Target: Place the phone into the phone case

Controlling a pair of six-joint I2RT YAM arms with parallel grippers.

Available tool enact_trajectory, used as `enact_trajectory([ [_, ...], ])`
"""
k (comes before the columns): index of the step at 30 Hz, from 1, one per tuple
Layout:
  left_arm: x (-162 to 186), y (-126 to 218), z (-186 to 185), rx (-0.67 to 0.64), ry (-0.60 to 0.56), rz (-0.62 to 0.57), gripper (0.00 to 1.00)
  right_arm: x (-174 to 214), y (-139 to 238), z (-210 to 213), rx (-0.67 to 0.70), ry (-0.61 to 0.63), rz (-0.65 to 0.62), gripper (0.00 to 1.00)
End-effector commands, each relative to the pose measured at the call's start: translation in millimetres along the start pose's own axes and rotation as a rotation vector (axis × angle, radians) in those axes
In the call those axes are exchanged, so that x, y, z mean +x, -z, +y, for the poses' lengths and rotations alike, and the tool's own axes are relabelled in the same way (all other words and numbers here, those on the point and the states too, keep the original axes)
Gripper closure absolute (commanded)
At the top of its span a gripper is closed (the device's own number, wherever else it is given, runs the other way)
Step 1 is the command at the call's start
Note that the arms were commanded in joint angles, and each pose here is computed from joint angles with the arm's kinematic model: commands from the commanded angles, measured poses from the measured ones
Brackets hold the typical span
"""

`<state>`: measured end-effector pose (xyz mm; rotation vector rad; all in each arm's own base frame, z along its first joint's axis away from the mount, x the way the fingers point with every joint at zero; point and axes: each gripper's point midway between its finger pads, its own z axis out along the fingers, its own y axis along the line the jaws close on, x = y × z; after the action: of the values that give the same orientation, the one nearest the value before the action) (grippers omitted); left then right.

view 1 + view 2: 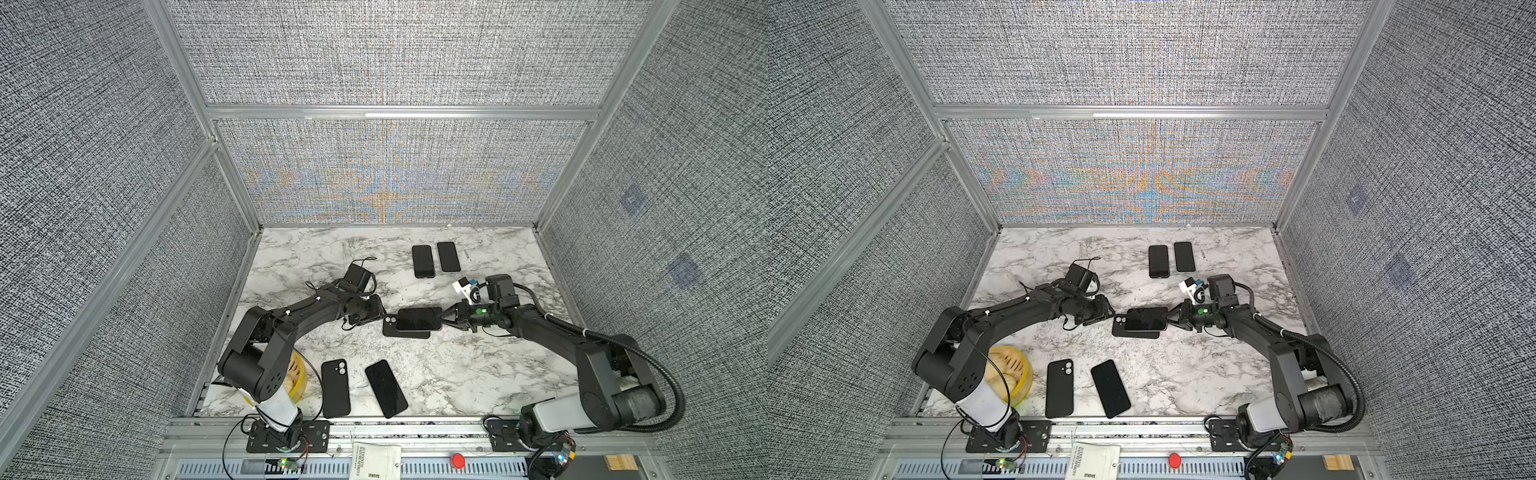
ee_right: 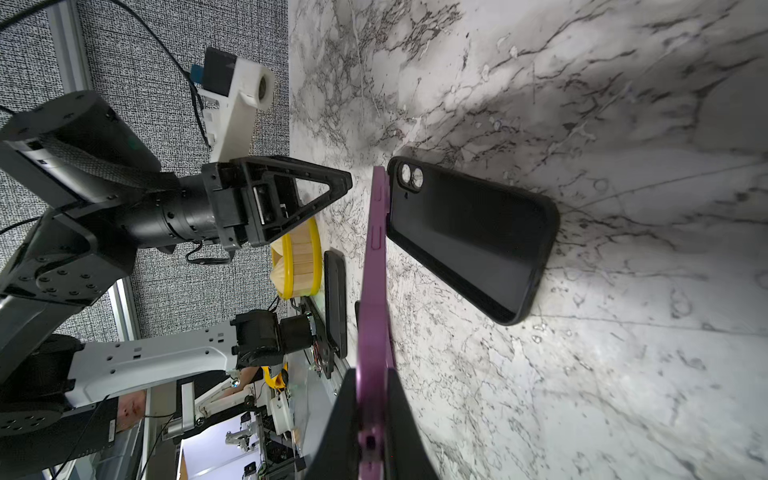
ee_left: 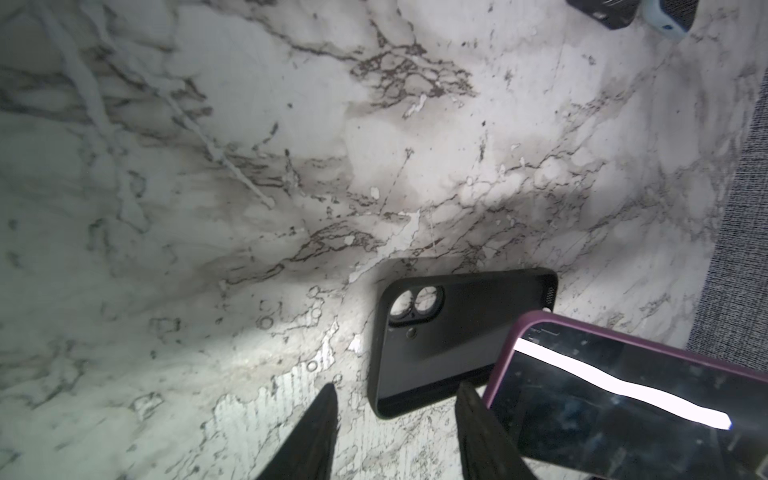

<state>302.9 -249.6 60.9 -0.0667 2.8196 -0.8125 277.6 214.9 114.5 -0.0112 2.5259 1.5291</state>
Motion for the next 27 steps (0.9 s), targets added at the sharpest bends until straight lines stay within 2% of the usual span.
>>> enact_trajectory([
  [1, -6.3, -0.2, -11.6, 0.07, -0.025, -0.006, 0.49, -1.8, -4.4, 5.3, -0.025, 0.016, 0.023, 1.0],
  [9, -7.0, -5.0, -8.3, 0.094, -0.005, 0.008, 0.42, -6.4, -14.3, 1.4, 0.001, 0.007, 0.052, 1.0],
  [27, 6.4, -26.5, -0.4, 0.132, 0.049, 0.082, 0.4, -8.3, -32.2, -20.6, 0.053, -0.065, 0.123, 1.0],
])
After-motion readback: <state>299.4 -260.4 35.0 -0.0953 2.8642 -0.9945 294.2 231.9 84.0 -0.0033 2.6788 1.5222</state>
